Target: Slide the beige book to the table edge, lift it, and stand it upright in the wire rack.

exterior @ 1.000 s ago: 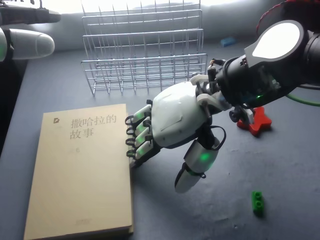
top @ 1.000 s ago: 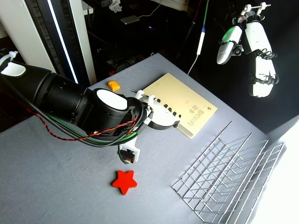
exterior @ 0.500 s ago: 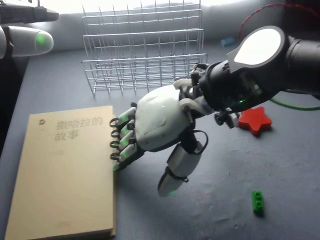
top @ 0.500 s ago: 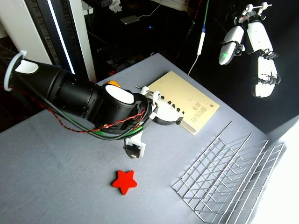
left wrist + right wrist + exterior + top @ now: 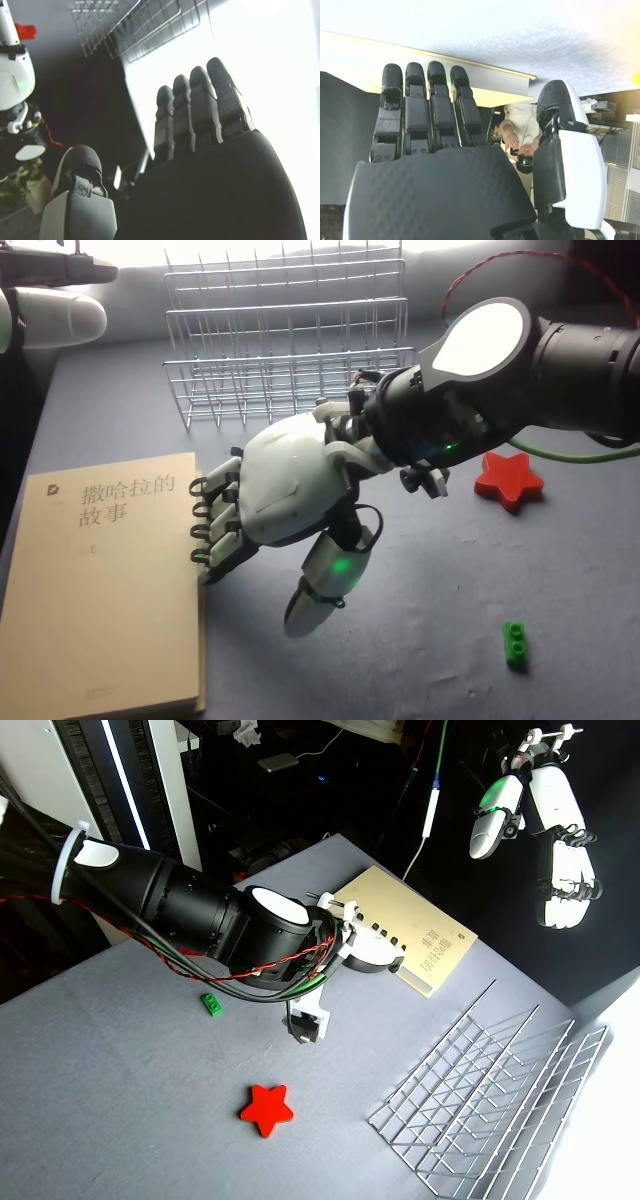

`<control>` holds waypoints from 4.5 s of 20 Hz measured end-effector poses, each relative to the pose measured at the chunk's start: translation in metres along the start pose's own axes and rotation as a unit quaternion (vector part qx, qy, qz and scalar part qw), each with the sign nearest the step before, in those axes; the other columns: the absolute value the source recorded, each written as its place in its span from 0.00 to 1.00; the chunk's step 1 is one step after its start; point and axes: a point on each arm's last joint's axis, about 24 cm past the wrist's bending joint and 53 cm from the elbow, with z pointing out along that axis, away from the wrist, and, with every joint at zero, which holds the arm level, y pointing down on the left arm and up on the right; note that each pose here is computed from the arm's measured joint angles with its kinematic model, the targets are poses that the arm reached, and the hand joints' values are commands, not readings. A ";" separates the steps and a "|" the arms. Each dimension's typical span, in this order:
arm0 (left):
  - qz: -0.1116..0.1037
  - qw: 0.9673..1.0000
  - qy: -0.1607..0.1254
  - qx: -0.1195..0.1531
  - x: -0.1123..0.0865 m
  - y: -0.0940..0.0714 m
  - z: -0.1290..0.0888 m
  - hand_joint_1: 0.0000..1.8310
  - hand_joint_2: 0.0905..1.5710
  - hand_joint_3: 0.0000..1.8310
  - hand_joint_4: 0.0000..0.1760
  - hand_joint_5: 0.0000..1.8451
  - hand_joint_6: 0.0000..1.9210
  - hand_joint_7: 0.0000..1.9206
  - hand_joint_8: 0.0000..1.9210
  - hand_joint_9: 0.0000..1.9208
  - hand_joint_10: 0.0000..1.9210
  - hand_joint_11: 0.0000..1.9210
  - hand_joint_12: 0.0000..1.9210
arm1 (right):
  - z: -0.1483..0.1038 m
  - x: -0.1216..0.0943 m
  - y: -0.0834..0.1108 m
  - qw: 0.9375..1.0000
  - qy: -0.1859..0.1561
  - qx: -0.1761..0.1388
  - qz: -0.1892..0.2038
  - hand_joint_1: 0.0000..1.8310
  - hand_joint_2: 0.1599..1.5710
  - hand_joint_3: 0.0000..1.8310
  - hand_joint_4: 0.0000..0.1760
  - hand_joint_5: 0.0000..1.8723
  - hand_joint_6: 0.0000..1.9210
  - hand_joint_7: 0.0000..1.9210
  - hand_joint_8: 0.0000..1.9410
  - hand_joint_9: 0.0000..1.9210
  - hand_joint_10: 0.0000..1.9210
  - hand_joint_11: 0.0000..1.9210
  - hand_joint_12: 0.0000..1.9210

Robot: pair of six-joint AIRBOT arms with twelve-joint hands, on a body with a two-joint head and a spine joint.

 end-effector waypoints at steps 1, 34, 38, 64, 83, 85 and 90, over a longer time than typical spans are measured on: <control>0.000 1.000 0.000 0.000 0.000 0.000 0.000 0.03 0.73 0.00 0.00 0.13 0.00 0.13 0.00 0.11 0.00 0.00 0.30 | 0.002 -0.001 0.001 1.000 0.000 -0.001 0.000 0.08 0.68 0.00 0.00 0.13 0.00 0.13 0.00 0.13 0.00 0.00 0.36; -0.041 0.990 -0.089 -0.097 -0.050 0.048 0.008 0.06 0.72 0.00 0.00 0.13 0.00 0.11 0.00 0.09 0.00 0.00 0.24 | 0.027 -0.008 0.047 0.999 -0.001 -0.042 0.007 0.10 0.69 0.00 0.00 0.13 0.00 0.13 0.00 0.13 0.00 0.00 0.36; -0.033 0.989 -0.096 -0.109 -0.057 0.053 0.009 0.06 0.73 0.00 0.00 0.13 0.00 0.13 0.00 0.11 0.00 0.00 0.27 | 0.032 -0.010 0.046 0.999 -0.005 -0.039 0.008 0.11 0.68 0.00 0.00 0.14 0.00 0.14 0.00 0.14 0.00 0.00 0.39; 0.027 0.982 -0.127 -0.137 -0.094 0.072 0.016 0.05 0.72 0.00 0.00 0.12 0.00 0.12 0.00 0.10 0.00 0.00 0.24 | 0.051 -0.020 0.045 0.999 -0.016 -0.029 0.013 0.12 0.68 0.00 0.00 0.15 0.00 0.14 0.00 0.14 0.00 0.00 0.36; 0.142 0.957 -0.109 -0.227 -0.103 0.120 -0.009 0.05 0.73 0.00 0.00 0.11 0.00 0.10 0.00 0.08 0.00 0.00 0.20 | 0.021 -0.017 0.032 0.999 -0.025 -0.010 0.017 0.10 0.68 0.00 0.00 0.15 0.00 0.16 0.00 0.15 0.00 0.00 0.41; 0.165 0.952 -0.105 -0.236 -0.105 0.123 -0.011 0.06 0.73 0.00 0.00 0.12 0.00 0.11 0.00 0.09 0.00 0.00 0.22 | 0.004 -0.012 0.030 1.000 -0.025 -0.006 0.014 0.11 0.68 0.00 0.00 0.15 0.00 0.16 0.00 0.15 0.00 0.00 0.41; 0.208 0.933 -0.099 -0.275 -0.115 0.139 -0.023 0.11 0.70 0.00 0.00 0.11 0.00 0.10 0.00 0.08 0.00 0.00 0.21 | -0.034 -0.010 0.022 0.999 -0.030 0.006 0.013 0.11 0.69 0.00 0.00 0.14 0.00 0.14 0.00 0.14 0.00 0.00 0.36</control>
